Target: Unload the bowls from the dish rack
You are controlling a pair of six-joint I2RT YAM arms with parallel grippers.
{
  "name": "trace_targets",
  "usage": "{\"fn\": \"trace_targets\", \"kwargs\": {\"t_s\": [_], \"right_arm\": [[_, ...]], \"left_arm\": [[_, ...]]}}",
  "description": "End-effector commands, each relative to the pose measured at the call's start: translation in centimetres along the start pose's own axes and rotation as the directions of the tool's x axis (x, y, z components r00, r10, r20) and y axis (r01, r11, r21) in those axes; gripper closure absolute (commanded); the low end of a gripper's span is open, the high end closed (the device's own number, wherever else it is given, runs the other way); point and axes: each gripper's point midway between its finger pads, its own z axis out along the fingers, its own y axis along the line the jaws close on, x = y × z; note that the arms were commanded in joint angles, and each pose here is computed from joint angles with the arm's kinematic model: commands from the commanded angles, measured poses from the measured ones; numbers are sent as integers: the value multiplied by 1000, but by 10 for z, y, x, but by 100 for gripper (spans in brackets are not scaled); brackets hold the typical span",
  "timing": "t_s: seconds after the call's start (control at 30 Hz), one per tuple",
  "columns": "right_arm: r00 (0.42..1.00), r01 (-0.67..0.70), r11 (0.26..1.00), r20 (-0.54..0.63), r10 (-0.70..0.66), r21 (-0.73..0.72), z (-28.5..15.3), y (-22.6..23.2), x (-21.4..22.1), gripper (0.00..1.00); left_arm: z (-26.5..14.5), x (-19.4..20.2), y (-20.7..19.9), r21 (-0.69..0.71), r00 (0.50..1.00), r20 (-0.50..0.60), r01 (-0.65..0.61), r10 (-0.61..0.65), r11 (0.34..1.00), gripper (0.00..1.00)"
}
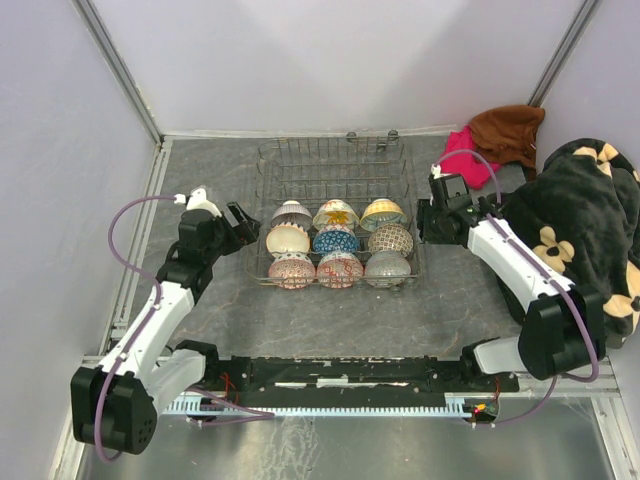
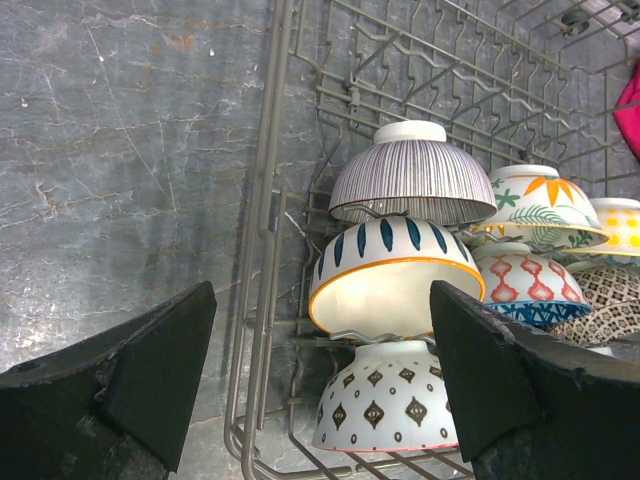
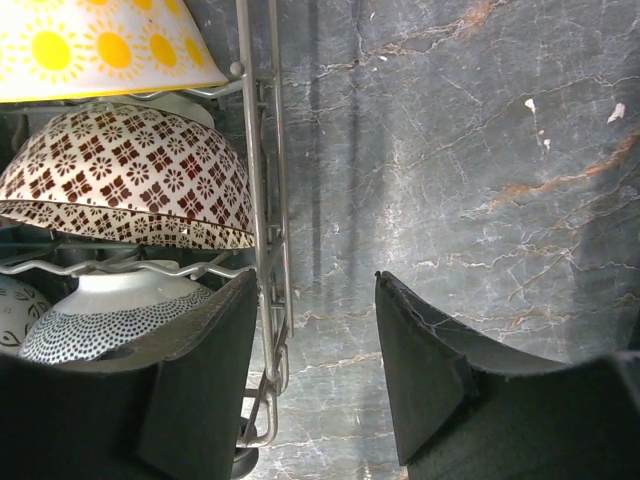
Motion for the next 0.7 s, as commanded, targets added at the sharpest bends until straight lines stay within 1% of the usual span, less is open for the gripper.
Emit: {"fn": "trace_targets", "kwargs": {"t_s": [0.0, 0.13, 0.3, 0.47, 0.67], "right_arm": [[999, 4, 1000, 36, -4, -4, 2, 6, -13, 42], [999, 9, 1000, 38, -9, -7, 7, 12, -14, 43], [1000, 22, 1000, 19, -22, 15, 12, 12, -12, 49], [999, 32, 999, 15, -33, 27, 9, 8, -7, 53], [999, 40, 999, 11, -40, 27, 4, 6, 0, 55]], "left_arm": [[2, -2, 2, -26, 1000, 12, -14, 14, 1000, 7], [5, 2, 4, -42, 1000, -1, -23, 23, 999, 7], [8, 6, 8, -60, 999, -9, -33, 32, 998, 7], [8, 6, 11, -76, 999, -3, -35, 35, 996, 7], [11, 9, 14, -92, 999, -12, -40, 39, 995, 7]]}}
